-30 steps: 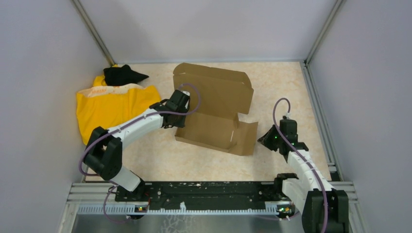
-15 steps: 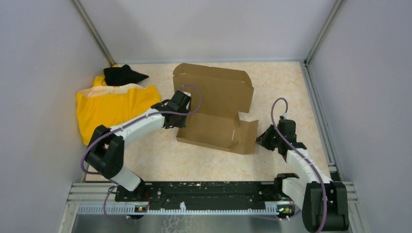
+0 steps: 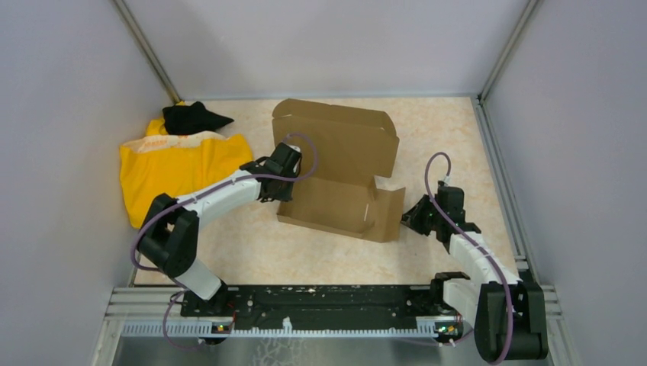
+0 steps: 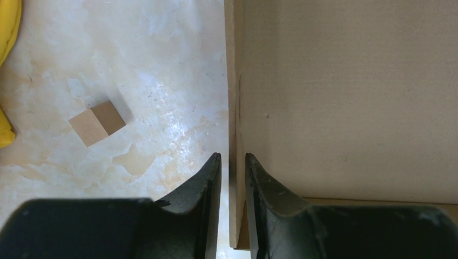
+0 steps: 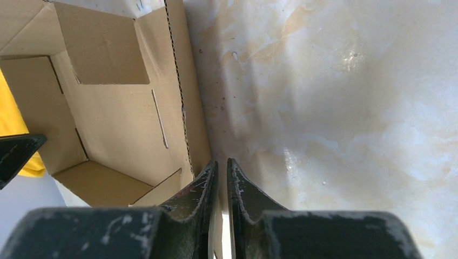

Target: Fold the paper box

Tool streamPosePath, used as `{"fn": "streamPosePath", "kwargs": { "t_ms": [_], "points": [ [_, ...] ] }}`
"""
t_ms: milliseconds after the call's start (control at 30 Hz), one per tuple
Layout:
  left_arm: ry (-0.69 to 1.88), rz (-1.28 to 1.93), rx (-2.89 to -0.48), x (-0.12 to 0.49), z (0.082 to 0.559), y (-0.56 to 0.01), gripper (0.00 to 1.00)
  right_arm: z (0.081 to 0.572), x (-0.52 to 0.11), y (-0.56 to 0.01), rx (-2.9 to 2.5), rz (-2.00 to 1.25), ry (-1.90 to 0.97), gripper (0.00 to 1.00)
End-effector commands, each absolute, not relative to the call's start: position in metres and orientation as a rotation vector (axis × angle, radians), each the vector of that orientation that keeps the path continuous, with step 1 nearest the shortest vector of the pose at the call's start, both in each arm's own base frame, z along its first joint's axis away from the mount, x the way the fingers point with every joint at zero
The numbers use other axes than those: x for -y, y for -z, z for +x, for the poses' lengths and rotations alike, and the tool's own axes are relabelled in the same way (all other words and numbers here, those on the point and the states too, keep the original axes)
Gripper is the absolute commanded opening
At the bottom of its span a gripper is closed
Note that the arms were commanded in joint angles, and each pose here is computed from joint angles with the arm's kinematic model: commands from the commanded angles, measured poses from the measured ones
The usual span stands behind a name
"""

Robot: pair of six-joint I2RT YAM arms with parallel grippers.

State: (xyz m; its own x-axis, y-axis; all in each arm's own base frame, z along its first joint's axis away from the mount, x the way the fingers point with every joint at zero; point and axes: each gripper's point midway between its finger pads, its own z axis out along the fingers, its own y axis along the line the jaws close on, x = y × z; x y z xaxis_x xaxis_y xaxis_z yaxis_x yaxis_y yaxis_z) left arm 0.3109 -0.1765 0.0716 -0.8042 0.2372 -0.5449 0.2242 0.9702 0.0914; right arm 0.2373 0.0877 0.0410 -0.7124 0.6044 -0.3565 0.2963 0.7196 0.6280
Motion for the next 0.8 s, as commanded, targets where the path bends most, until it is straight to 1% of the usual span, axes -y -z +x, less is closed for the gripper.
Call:
{"fn": "streamPosePath", "kwargs": {
  "t_ms": [0, 67, 100, 333, 400, 500, 767],
  "points": [
    [-0.042, 0.316, -2.532, 0.179, 0.314, -0.069, 0.31, 0.259, -0.088, -0.068, -2.286, 0.639, -0.764, 0.11],
    [-0.047, 0.313, -2.536, 0.178, 0.314, -0.067, 0.30, 0.260, -0.089, -0.070, -2.282, 0.635, -0.769, 0.11],
    [-0.048, 0.312, -2.536, 0.179, 0.314, -0.067, 0.28, 0.260, -0.089, -0.071, -2.280, 0.633, -0.772, 0.11],
    [-0.050, 0.314, -2.547, 0.180, 0.312, -0.061, 0.08, 0.263, -0.092, -0.084, -2.253, 0.602, -0.797, 0.11],
    [-0.051, 0.318, -2.549, 0.181, 0.311, -0.060, 0.04, 0.264, -0.094, -0.088, -2.243, 0.592, -0.810, 0.11],
    [-0.050, 0.315, -2.552, 0.182, 0.311, -0.058, 0.02, 0.266, -0.097, -0.094, -2.228, 0.579, -0.838, 0.11],
    [-0.050, 0.318, -2.557, 0.184, 0.309, -0.056, 0.01, 0.270, -0.110, -0.110, -2.183, 0.525, -0.901, 0.11]
  ]
}}
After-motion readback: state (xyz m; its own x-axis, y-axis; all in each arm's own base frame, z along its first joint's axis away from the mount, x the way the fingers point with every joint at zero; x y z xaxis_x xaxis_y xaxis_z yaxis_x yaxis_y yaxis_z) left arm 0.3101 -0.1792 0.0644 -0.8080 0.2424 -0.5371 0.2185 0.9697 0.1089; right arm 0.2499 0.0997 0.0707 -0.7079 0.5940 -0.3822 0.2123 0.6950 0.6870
